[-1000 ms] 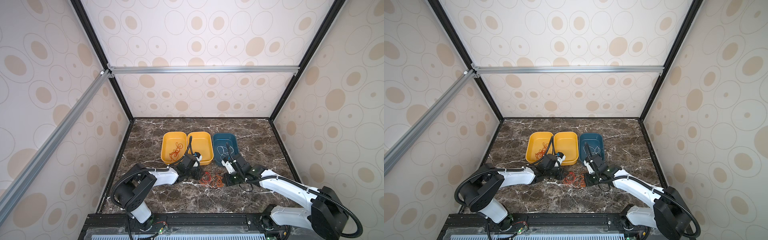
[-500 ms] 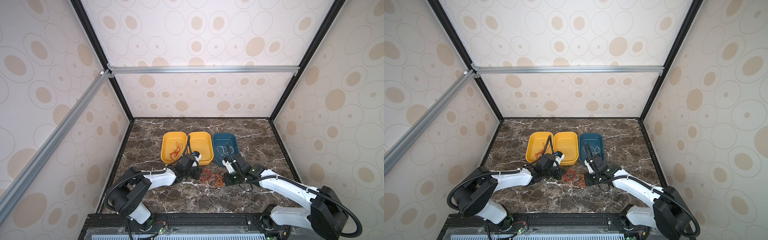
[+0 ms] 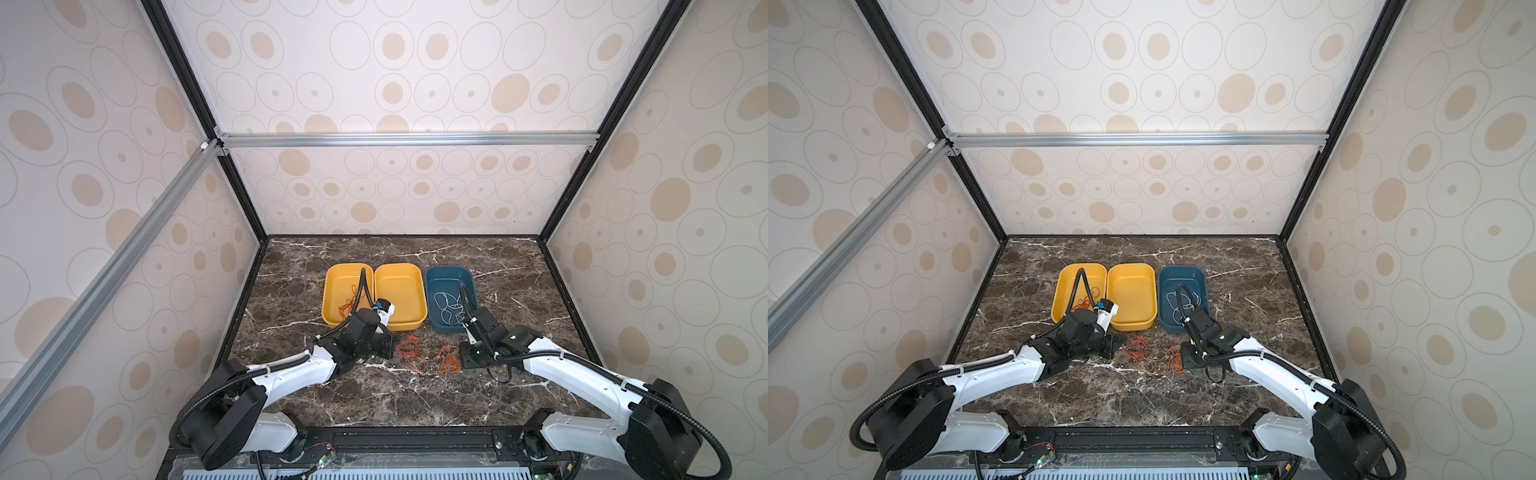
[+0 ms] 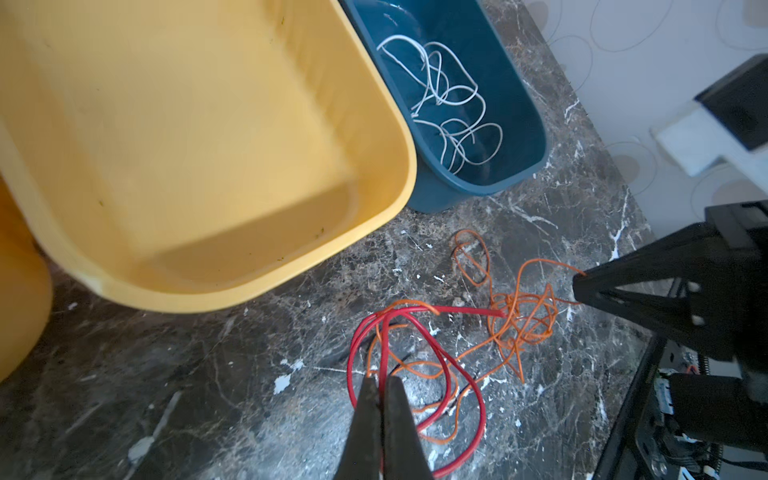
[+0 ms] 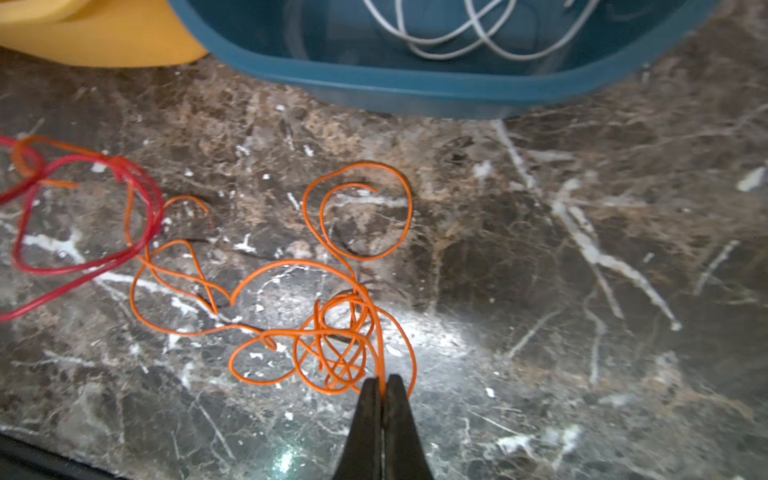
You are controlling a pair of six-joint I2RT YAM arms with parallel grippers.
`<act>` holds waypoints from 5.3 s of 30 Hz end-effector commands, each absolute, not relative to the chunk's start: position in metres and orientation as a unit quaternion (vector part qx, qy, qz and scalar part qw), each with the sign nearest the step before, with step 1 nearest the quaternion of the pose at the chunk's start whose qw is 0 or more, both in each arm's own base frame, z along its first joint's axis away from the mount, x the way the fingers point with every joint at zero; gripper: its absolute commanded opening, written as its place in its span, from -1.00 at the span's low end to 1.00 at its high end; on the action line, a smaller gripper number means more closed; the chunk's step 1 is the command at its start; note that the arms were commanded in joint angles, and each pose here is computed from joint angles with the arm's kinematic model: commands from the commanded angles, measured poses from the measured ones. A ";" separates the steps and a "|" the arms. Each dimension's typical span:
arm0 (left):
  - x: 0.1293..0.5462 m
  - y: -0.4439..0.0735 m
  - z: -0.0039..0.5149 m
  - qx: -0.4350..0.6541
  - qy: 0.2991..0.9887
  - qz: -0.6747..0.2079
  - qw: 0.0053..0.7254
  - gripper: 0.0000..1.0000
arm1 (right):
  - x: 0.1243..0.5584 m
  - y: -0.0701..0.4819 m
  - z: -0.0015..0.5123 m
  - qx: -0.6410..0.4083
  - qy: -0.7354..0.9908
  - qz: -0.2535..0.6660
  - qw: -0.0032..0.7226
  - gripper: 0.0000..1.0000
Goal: Untangle the cables
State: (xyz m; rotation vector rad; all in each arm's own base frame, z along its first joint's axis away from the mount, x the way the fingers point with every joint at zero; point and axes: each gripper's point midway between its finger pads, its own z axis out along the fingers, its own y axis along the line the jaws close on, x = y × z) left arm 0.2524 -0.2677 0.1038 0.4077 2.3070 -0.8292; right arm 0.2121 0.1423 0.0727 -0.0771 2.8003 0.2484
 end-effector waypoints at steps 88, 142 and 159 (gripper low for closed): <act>0.262 -0.179 0.259 -0.031 0.774 -0.412 0.481 -1.00 | 0.240 0.375 0.090 -0.209 0.857 0.448 0.148 -0.79; 0.313 -0.129 0.245 -0.097 0.797 -0.305 0.513 -1.00 | 0.196 0.284 0.084 -0.276 0.922 0.256 0.088 0.00; 0.367 -0.108 0.206 -0.116 0.836 -0.216 0.490 -1.00 | 0.220 0.270 0.126 -0.252 0.926 0.238 0.150 0.06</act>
